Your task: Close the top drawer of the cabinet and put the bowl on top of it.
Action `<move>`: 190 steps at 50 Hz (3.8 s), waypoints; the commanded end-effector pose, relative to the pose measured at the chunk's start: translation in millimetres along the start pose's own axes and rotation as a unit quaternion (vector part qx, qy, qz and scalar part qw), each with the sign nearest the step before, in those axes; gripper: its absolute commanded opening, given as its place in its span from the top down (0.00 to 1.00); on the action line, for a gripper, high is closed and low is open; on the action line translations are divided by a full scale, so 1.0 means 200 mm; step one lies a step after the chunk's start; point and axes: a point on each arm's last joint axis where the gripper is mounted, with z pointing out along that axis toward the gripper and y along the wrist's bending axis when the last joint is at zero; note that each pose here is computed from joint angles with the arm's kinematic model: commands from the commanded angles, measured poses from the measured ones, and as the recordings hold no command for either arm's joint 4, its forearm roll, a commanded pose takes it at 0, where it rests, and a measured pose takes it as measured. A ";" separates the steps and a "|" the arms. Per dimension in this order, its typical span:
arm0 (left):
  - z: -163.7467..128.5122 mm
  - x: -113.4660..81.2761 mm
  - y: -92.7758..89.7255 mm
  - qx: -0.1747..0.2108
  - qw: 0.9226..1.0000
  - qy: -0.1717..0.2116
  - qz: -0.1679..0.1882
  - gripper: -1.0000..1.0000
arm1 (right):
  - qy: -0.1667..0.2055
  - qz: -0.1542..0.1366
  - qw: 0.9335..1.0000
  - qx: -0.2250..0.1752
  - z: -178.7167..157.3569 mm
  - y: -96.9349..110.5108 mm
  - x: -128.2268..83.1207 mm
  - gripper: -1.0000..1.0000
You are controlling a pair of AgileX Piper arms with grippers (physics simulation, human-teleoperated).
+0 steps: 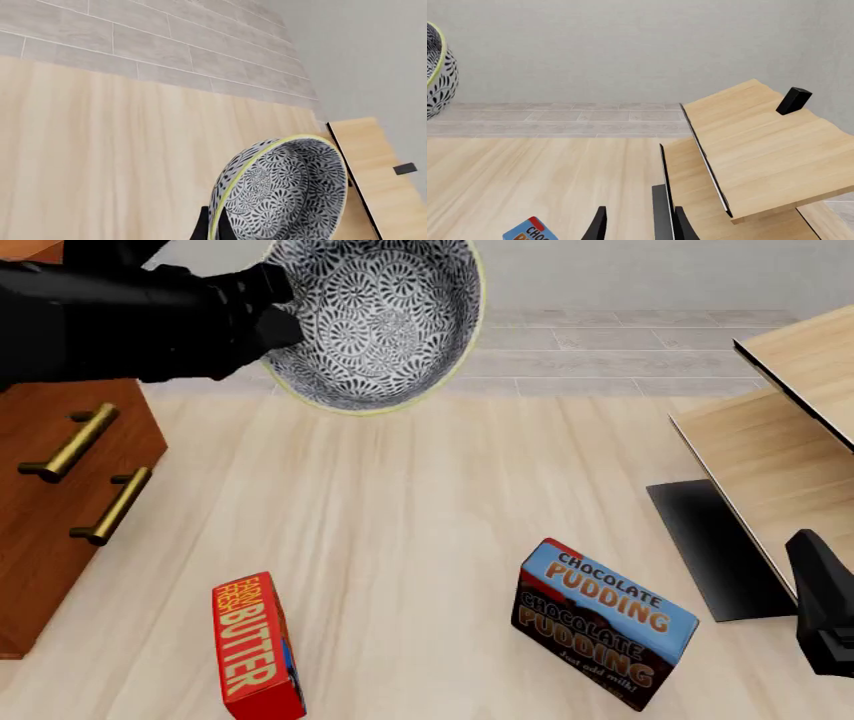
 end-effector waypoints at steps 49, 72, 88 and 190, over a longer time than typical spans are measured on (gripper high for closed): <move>-0.84 -0.25 -0.06 -0.013 0.996 -0.085 -0.034 1.00 | 0.000 0.000 1.000 0.000 0.00 0.00 0.00 0.00; -0.95 -0.39 -0.07 -0.055 0.989 -0.134 -0.038 1.00 | 0.000 0.000 1.000 0.000 0.00 0.00 0.00 0.00; -1.05 -0.47 -0.07 -0.089 0.981 -0.166 -0.047 1.00 | 0.000 0.000 1.000 0.000 0.00 0.00 0.00 0.00; -0.99 -0.55 0.40 -0.283 0.892 -0.305 -0.176 1.00 | 0.000 0.000 1.000 0.000 0.00 0.00 0.00 0.00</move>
